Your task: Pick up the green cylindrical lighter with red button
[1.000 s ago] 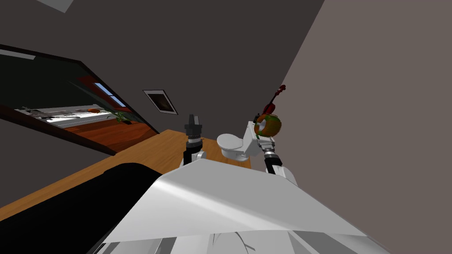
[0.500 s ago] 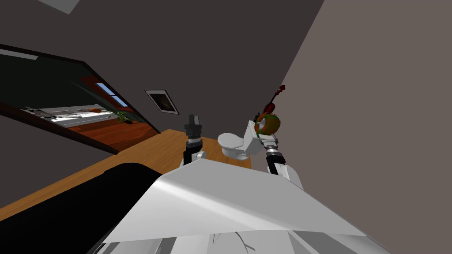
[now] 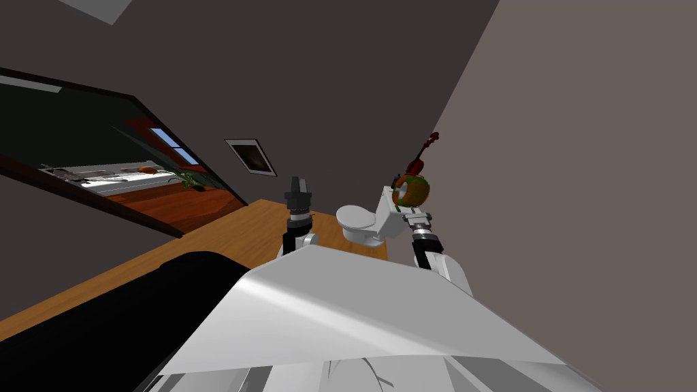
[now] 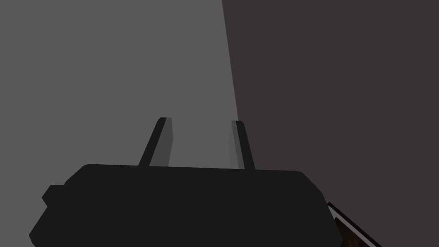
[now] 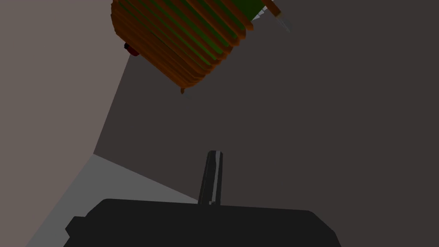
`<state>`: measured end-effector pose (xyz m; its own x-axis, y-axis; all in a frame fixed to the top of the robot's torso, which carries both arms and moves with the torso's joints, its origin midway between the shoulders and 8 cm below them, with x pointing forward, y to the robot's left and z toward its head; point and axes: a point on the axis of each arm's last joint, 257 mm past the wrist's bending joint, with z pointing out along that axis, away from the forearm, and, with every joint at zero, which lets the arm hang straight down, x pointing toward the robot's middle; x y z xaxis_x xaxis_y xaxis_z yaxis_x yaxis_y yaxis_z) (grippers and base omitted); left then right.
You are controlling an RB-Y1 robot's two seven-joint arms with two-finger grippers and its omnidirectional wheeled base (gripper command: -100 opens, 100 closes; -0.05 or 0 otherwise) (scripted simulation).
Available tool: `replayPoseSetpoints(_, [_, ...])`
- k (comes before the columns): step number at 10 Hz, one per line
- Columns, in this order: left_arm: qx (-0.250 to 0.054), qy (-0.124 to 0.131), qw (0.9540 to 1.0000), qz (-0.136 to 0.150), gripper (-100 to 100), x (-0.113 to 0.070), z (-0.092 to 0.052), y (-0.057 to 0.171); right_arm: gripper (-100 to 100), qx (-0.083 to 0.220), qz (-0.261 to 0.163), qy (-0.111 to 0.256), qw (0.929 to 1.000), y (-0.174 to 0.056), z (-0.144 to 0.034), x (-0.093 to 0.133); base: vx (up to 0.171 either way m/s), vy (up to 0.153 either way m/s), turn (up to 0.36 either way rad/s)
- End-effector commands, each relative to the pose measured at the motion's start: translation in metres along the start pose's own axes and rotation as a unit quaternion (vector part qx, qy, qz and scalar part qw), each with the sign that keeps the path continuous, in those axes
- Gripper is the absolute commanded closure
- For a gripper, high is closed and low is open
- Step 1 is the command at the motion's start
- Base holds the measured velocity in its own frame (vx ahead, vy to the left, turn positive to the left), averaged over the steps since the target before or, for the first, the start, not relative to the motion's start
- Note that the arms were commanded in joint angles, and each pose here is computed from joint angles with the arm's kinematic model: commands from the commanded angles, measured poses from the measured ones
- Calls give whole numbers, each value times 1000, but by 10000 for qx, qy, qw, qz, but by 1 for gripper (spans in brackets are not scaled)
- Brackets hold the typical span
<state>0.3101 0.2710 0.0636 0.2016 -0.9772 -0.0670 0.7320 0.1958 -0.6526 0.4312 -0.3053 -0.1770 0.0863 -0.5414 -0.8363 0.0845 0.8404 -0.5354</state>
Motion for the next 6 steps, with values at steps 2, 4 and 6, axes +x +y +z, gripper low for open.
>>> replayPoseSetpoints(2, [0,0,10000,0,0,0,0,0,100,0,0,0,10000,0,0,0,0,0,0])
replayPoseSetpoints(4, [0,0,10000,0,0,0,0,0,0,0,0,0,10000,0,0,0,0,0,0])
replayPoseSetpoints(6, [0,0,10000,0,0,0,0,0,-100,-165,-279,-34,9995,-4,0,4,0,0,0])
